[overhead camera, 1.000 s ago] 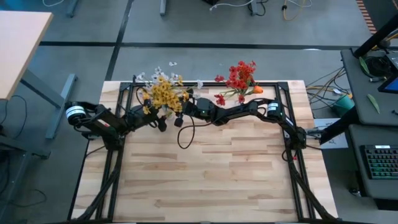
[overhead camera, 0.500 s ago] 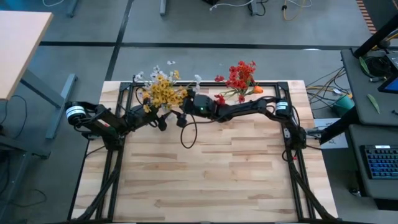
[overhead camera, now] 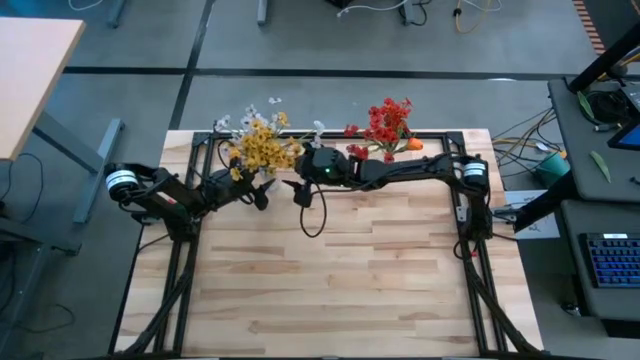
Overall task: Sort flowers into vase by color
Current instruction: Put the orange tulip into the right transparent flower vase
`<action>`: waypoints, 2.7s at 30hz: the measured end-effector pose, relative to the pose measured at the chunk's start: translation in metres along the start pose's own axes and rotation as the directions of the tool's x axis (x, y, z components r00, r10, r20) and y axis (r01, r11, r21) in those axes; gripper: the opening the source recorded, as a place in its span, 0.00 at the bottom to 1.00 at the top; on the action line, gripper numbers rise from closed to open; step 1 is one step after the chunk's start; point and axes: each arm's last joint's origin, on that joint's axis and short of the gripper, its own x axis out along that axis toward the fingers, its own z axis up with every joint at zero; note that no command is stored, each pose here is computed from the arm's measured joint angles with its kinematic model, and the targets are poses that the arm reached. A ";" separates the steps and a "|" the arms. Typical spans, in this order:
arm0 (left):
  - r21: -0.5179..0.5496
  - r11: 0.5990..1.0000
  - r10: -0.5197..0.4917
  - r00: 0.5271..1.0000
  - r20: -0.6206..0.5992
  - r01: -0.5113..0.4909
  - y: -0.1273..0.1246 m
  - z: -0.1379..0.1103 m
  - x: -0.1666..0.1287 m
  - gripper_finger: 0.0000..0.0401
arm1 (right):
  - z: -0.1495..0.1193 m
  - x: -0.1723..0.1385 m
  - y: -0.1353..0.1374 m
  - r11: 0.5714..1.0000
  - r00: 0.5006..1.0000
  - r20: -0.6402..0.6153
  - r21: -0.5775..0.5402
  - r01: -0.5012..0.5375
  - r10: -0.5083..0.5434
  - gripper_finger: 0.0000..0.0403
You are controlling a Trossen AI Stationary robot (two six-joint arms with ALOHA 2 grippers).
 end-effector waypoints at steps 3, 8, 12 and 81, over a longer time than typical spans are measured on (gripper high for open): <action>0.001 1.000 0.002 1.000 -0.001 -0.002 0.000 0.000 0.000 0.62 | 0.006 -0.013 -0.001 1.000 0.999 -0.046 0.019 -0.006 0.007 0.70; 0.001 1.000 0.002 1.000 -0.004 -0.002 0.000 0.000 0.000 0.63 | 0.013 -0.034 -0.003 0.999 0.991 -0.134 0.047 -0.014 0.020 0.70; 0.000 1.000 0.002 1.000 -0.004 -0.002 0.000 0.000 0.000 0.63 | 0.021 -0.049 -0.004 0.998 0.988 -0.155 0.056 -0.017 0.026 0.70; -0.049 0.997 -0.058 0.993 -0.104 0.053 0.007 0.051 -0.038 0.82 | 0.023 -0.053 -0.002 0.998 0.986 -0.165 0.050 -0.024 0.032 0.71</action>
